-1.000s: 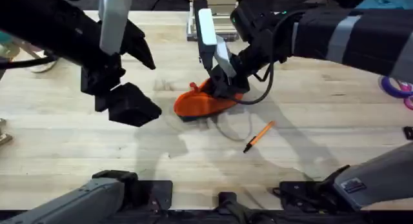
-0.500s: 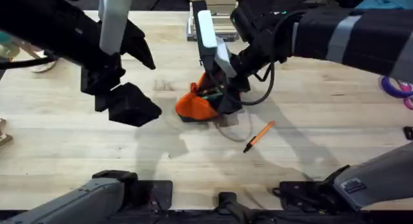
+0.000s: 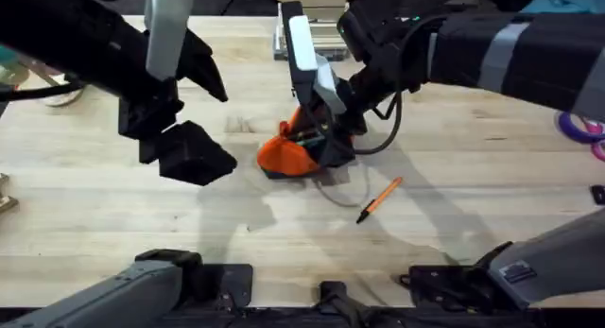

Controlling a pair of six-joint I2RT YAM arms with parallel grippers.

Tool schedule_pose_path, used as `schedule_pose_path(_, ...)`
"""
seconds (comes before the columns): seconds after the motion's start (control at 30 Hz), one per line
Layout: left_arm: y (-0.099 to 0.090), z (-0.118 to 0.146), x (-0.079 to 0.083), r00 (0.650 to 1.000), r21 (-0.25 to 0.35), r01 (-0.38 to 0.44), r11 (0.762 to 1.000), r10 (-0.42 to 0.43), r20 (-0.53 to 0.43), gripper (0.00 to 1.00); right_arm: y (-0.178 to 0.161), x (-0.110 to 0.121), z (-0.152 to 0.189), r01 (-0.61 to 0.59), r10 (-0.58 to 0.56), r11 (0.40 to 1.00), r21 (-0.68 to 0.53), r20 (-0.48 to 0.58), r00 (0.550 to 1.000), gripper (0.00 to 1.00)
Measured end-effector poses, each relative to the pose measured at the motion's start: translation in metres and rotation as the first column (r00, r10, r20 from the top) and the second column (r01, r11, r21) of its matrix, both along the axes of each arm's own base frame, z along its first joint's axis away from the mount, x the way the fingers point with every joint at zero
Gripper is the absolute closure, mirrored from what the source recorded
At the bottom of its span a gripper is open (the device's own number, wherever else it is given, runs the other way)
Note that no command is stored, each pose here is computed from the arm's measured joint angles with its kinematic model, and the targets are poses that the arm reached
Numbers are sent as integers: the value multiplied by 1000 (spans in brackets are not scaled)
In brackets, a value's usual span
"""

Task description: Unzip the bag, pick up the pens from the table one at a time and place them inside, then zip the bag closed.

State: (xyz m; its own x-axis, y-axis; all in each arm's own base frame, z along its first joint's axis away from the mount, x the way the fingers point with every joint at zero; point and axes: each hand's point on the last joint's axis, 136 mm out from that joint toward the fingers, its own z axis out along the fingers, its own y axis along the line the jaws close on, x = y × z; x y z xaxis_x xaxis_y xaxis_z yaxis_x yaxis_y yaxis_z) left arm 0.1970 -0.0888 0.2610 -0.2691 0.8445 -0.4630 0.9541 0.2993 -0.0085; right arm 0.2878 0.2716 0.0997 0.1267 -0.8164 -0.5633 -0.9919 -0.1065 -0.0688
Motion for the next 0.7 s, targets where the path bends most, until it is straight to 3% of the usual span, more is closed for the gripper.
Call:
schedule_pose_path(0.17, 0, 0, 0, 1000, 0, 0, 1000, 0, 0, 6, -2, 0, 12, 15, -15, 1000, 2, 27, 1000, 4)
schedule_pose_path(0.4, 0, 0, 0, 1000, 0, 0, 1000, 0, 0, 6, -9, -9, 58, 81, -84, 995, 54, 64, 994, 4)
schedule_pose_path(0.57, 0, 0, 0, 1000, 0, 0, 1000, 0, 0, 6, -21, -7, 86, 245, -250, 967, 69, 73, 965, 4)
schedule_pose_path(0.7, 0, 0, 0, 1000, 0, 0, 1000, 0, 0, 6, -38, 0, 105, 441, -445, 895, 75, 69, 893, 4)
